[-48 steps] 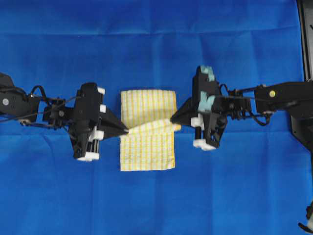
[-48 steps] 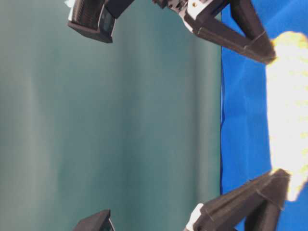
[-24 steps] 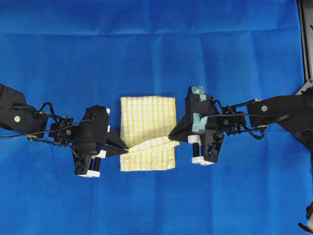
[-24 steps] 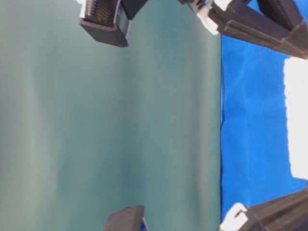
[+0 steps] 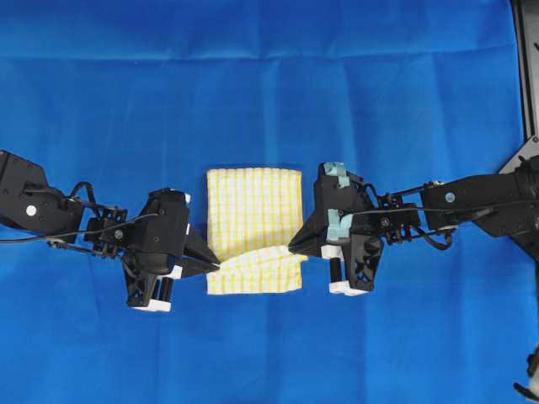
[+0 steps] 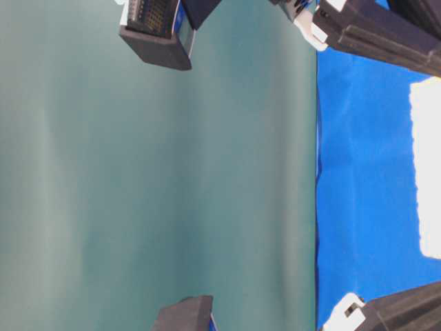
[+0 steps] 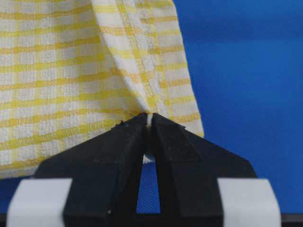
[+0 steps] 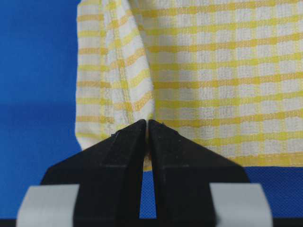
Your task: Fold the yellow towel.
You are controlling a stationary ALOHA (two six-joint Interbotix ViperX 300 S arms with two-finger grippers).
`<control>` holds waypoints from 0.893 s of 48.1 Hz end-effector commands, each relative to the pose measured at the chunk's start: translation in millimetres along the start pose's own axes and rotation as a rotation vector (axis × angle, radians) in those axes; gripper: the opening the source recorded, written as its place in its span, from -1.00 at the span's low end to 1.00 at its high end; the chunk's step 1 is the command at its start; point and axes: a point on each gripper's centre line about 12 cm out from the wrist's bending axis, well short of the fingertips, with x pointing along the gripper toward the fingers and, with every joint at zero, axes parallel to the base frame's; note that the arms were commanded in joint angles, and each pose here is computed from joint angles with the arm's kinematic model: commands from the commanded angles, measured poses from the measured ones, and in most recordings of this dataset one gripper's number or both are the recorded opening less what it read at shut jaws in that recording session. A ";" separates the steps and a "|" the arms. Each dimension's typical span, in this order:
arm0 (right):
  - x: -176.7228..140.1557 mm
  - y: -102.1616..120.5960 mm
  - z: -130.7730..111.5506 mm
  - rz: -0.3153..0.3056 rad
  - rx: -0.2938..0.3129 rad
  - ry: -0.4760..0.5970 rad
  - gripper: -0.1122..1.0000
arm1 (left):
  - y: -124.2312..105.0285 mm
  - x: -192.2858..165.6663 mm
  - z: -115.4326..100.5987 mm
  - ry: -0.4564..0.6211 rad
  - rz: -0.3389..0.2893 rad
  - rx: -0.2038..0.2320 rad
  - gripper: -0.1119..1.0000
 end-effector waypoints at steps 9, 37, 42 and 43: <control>-2.2 9.7 10.3 0.020 -0.005 -0.023 -0.75 | -6.9 1.3 17.5 -0.047 -0.017 0.008 -0.71; -41.3 22.1 25.4 0.020 -0.046 -0.004 0.41 | -2.6 -63.4 32.1 0.057 -0.002 0.003 0.16; -68.8 21.7 26.2 0.023 -0.065 -0.021 0.41 | -2.6 -90.7 34.0 0.001 -0.010 0.003 0.16; -73.5 20.6 25.5 0.023 -0.066 -0.026 0.41 | -2.4 -95.3 33.2 -0.011 -0.012 0.002 0.16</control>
